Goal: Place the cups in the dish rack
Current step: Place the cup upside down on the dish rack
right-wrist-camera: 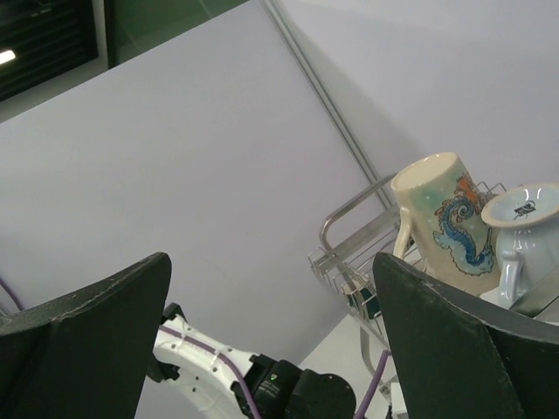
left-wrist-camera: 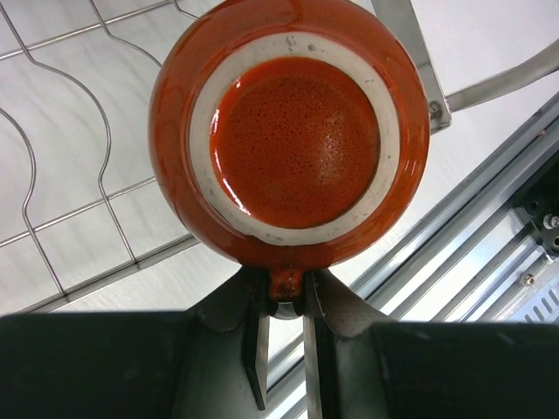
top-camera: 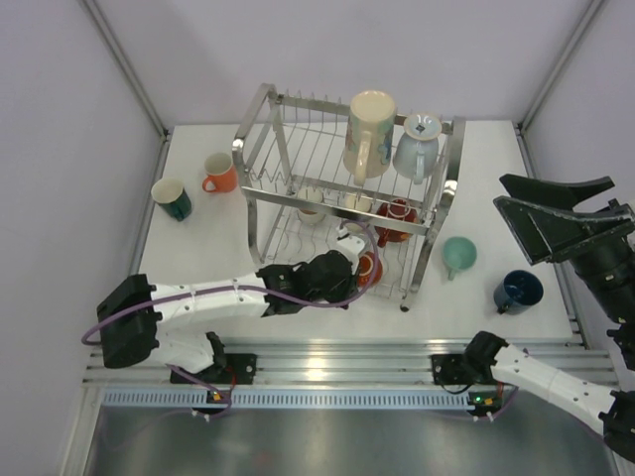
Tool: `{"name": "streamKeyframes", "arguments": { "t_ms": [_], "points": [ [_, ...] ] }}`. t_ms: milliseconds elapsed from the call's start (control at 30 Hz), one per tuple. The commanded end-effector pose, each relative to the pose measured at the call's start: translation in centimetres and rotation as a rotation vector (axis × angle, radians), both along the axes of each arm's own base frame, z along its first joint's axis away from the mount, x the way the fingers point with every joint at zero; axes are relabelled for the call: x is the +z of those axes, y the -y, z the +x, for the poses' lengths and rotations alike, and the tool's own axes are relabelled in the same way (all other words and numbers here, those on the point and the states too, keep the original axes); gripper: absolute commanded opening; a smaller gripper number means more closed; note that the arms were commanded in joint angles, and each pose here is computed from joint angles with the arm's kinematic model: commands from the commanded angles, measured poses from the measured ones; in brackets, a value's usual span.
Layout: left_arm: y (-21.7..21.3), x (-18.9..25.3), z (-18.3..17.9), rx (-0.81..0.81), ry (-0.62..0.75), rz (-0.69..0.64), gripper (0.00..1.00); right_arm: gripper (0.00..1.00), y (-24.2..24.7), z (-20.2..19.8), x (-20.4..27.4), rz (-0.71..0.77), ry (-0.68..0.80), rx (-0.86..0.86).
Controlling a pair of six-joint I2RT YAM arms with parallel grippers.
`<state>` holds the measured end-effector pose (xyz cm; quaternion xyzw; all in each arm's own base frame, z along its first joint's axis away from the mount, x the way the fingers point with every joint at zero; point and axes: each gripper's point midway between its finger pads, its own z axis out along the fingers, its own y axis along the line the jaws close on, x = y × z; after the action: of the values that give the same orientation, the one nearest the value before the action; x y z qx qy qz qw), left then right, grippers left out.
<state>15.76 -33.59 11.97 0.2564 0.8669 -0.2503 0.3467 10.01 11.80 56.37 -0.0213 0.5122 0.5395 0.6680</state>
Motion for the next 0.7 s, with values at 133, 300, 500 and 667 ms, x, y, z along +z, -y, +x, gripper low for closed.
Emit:
{"name": "streamKeyframes", "arguments": {
  "t_ms": [133,300,500,667],
  "points": [
    [4.1,4.1,2.8,0.046,0.057,-0.163,0.0,0.99,0.2,0.3,-0.4,0.0,-0.003,-0.021],
    [5.0,4.5,4.0,0.069,0.046,-0.185,0.0,0.99,-0.1,0.9,-1.1,-0.01,-0.025,-0.03],
    [6.5,4.2,4.8,0.068,0.039,-0.183,0.0,0.99,0.4,1.5,-1.7,-0.017,-0.053,-0.073],
    [7.4,3.1,5.3,0.086,0.022,-0.163,0.0,0.99,1.2,1.3,-1.6,-0.005,-0.049,-0.093]
  ]
}}
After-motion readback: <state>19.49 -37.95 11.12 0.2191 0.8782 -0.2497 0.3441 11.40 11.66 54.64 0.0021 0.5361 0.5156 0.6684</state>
